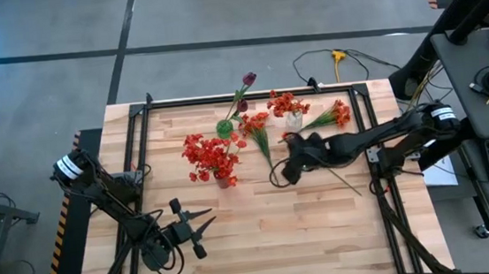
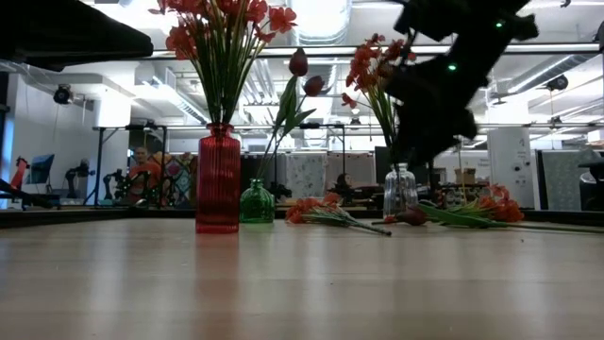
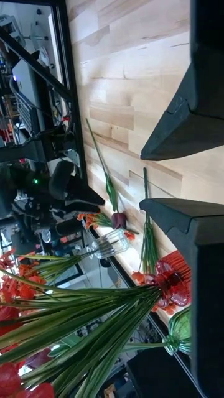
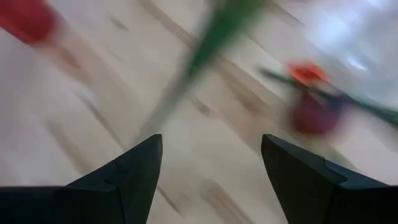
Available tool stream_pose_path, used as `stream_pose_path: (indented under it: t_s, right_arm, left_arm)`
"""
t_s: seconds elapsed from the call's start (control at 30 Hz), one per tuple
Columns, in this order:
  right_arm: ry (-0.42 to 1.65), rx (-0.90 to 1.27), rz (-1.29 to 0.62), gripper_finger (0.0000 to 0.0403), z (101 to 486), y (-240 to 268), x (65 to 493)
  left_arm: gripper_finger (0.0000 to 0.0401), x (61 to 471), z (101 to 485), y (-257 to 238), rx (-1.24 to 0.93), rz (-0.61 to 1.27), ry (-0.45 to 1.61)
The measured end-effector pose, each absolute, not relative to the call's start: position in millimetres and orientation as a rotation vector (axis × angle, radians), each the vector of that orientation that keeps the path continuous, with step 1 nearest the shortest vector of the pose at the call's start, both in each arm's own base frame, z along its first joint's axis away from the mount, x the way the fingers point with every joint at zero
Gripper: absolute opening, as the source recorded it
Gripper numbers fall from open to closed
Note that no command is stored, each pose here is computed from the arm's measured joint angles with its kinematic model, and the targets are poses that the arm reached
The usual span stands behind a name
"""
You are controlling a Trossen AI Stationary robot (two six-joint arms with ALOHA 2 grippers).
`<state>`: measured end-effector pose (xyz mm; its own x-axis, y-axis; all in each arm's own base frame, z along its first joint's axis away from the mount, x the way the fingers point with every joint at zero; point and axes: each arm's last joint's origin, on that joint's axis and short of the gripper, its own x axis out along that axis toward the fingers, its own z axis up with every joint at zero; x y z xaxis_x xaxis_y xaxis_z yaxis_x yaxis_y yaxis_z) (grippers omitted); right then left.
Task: Sort flowers into vase by color
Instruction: Put the left orange flowers into the transparent vase
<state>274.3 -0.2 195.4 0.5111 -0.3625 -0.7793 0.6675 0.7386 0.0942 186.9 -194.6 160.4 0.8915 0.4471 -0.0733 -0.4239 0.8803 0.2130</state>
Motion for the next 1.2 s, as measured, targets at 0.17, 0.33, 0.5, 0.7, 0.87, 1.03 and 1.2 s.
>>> stream_pose_path:
  t_s: [0.17, 0.33, 0.5, 0.7, 0.87, 1.03, 1.2]
  right_arm:
    - [0.671, 0.378, -0.590, 0.0266, 184.9, -0.2, 301.0]
    - [0.633, 0.310, -0.643, 0.0266, 159.8, -1.5, 318.3]
    - [0.634, 0.277, -0.697, 0.0272, 136.2, -2.7, 326.8]
    - [0.626, 0.289, -0.726, 0.0284, 121.0, -4.5, 331.8]
    - [0.623, 0.301, -0.801, 0.0291, 108.3, -13.5, 332.7]
    - [0.617, 0.307, -0.820, 0.0281, 96.6, -19.9, 336.0]
    - [0.628, 0.304, -0.827, 0.0252, 87.9, -21.1, 337.0]
  left_arm:
    - [0.0091, 187.6, 160.3, -193.9, 0.196, 0.458, 0.123]
    - [0.0091, 187.7, 160.4, -193.9, 0.195, 0.458, 0.123]
    - [0.0091, 187.7, 160.2, -193.8, 0.197, 0.459, 0.124]
    - [0.0091, 187.6, 160.2, -193.9, 0.197, 0.458, 0.124]
    - [0.0091, 187.8, 160.3, -193.7, 0.197, 0.459, 0.124]
    - [0.0091, 187.8, 160.3, -193.8, 0.197, 0.459, 0.124]
    - [0.0091, 187.8, 160.2, -193.7, 0.197, 0.459, 0.124]
